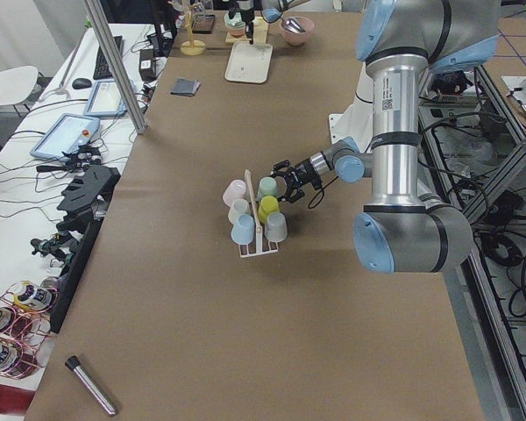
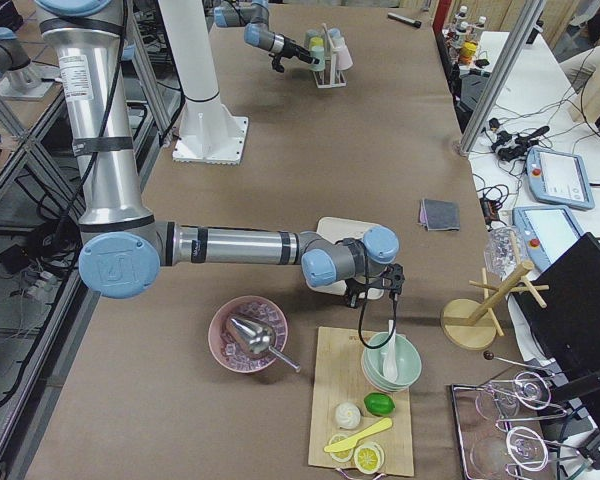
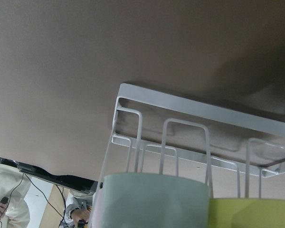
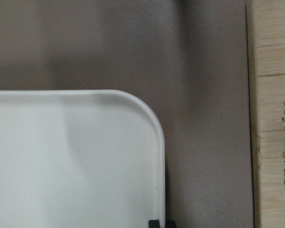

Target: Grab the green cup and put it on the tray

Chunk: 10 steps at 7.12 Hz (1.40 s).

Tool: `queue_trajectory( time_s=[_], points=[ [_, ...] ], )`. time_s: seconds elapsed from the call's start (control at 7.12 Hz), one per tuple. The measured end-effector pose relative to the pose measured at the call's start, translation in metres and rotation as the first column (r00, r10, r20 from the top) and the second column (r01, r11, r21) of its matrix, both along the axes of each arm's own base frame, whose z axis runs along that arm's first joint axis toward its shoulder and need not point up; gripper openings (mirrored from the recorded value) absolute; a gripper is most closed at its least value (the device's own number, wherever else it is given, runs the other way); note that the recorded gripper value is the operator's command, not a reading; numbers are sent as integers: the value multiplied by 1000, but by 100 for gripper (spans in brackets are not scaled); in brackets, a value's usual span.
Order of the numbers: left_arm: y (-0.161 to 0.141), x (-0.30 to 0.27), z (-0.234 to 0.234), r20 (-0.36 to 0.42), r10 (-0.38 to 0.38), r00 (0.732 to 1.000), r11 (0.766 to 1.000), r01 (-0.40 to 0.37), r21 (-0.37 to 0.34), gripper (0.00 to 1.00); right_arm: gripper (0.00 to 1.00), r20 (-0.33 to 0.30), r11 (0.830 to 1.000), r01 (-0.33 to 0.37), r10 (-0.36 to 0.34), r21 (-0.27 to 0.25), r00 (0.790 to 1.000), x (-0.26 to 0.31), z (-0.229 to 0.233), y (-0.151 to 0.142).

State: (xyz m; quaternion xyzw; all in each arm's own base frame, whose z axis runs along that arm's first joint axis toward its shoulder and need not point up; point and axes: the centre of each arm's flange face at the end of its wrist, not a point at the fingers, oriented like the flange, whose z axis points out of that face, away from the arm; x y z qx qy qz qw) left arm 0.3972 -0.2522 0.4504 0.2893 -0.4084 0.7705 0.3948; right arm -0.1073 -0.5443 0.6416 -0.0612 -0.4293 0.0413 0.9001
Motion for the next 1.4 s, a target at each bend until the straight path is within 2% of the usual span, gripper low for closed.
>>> queue_trajectory(
  time_s=[0.56,0.84,0.98,1.12,1.26,1.4],
  points=[
    [-3,10,2,73,18,997,999,-22,45,98,0,118,997,-60,55,40,992,11,-86,-4],
    [-4,11,6,81,16,997,999,-20,48,98,0,135,998,-50,44,40,990,-38,-155,-9],
    [-4,12,6,80,15,997,999,-18,48,76,0,121,998,-29,22,55,992,-73,-191,-11],
    [-4,12,5,75,13,997,999,-17,48,42,0,105,997,-13,6,71,994,-109,-224,-12],
    [-5,12,4,71,11,997,999,-14,48,23,0,93,997,-8,1,74,996,-150,-258,-11],
    [-7,11,3,71,8,997,999,-12,49,21,0,88,997,-4,-3,74,996,-195,-291,-5]
  ],
)
